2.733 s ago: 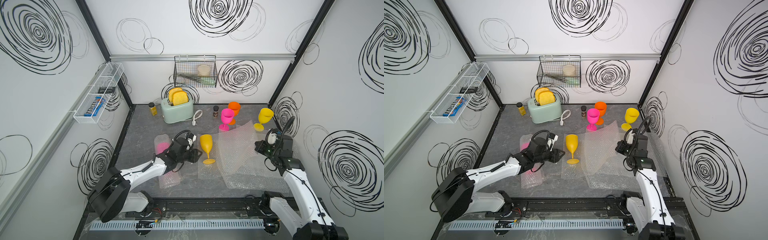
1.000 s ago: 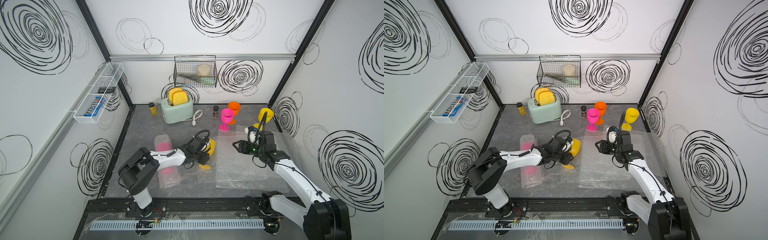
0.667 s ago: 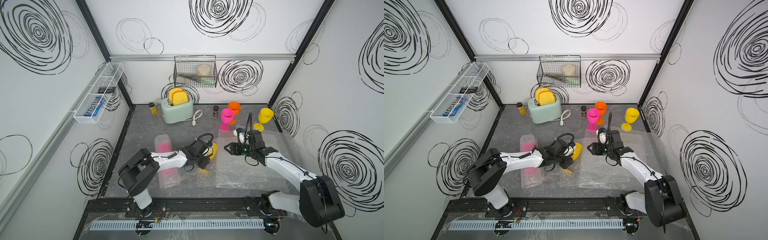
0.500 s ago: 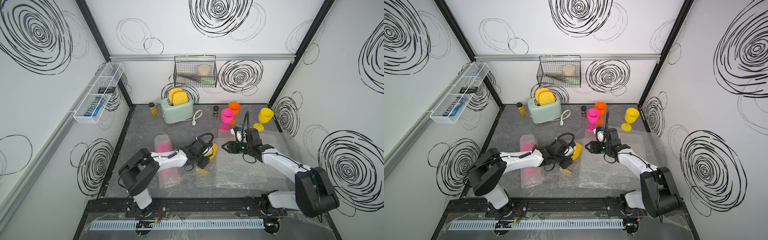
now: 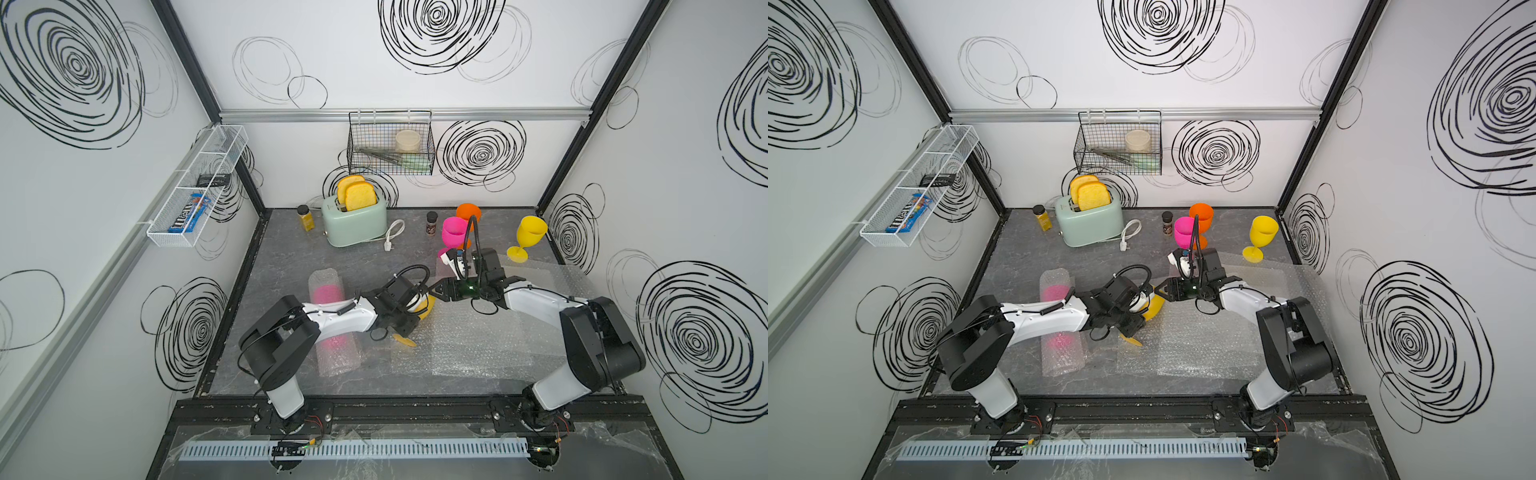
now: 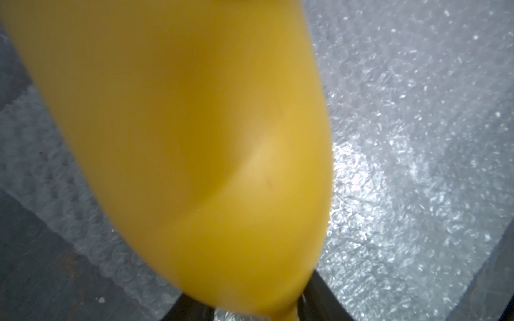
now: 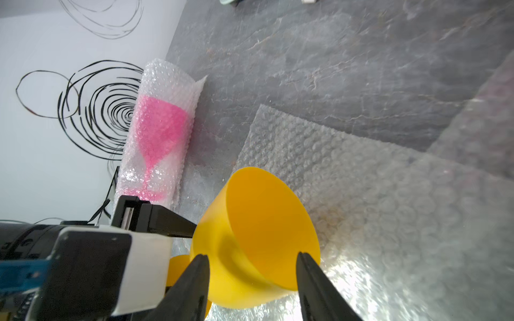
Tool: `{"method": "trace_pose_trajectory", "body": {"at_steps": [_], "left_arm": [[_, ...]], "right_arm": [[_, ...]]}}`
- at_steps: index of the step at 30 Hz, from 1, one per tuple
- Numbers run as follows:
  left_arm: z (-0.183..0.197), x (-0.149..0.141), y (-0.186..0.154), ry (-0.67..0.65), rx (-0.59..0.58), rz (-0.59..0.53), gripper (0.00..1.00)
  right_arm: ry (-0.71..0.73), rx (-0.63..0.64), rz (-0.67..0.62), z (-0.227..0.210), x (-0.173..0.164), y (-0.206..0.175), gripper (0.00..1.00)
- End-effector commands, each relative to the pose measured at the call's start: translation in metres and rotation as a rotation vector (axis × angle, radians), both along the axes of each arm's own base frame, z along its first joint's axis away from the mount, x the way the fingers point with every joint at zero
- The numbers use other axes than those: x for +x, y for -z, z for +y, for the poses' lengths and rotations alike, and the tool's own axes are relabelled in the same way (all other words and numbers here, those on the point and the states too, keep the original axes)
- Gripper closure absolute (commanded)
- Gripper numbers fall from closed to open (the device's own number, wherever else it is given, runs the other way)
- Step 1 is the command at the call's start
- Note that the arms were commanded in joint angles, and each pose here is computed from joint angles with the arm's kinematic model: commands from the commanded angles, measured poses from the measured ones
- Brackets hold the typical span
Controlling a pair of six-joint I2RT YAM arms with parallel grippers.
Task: Unpack wine glasses from bubble wrap
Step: Pick up the wine glass from the bubble wrap.
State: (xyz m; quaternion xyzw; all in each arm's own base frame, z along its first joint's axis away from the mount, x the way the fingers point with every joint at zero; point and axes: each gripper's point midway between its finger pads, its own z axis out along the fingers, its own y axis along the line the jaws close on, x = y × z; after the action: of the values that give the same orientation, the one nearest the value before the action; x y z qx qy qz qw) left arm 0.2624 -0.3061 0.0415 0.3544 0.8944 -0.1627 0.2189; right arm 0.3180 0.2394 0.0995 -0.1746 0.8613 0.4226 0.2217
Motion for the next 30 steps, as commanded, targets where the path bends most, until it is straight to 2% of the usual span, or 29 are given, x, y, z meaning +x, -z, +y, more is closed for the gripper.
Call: {"method": "trace_pose_trajectory", "body": {"at_steps": [1,6,10,14,18,25,30], "left_arm": [[-0.001,0.003,-0.003,0.008,-0.005,-0.037,0.52],[0.001,0.007,-0.007,-0.002,-0.006,-0.052,0.52],[0.003,0.016,-0.015,-0.02,-0.024,-0.062,0.52],[0.005,0.021,-0.021,-0.035,-0.031,-0.074,0.52],[0.008,0.022,-0.025,-0.041,-0.027,-0.087,0.52],[0.012,0.024,-0.03,-0.053,-0.023,-0.11,0.52],[0.015,0.026,-0.036,-0.063,-0.028,-0.128,0.52]], "right_arm": [[-0.118,0.075,-0.013,0.017,-0.006,-0.013,0.49],[-0.191,0.11,-0.001,0.023,-0.025,-0.005,0.51],[-0.248,0.152,0.057,0.027,-0.043,0.003,0.59],[-0.283,0.195,0.083,0.03,-0.051,0.004,0.6],[-0.325,0.248,0.113,0.034,-0.059,0.001,0.69],[-0.392,0.315,0.142,0.04,-0.072,-0.006,0.73],[-0.414,0.338,0.157,0.041,-0.077,-0.007,0.8]]}}
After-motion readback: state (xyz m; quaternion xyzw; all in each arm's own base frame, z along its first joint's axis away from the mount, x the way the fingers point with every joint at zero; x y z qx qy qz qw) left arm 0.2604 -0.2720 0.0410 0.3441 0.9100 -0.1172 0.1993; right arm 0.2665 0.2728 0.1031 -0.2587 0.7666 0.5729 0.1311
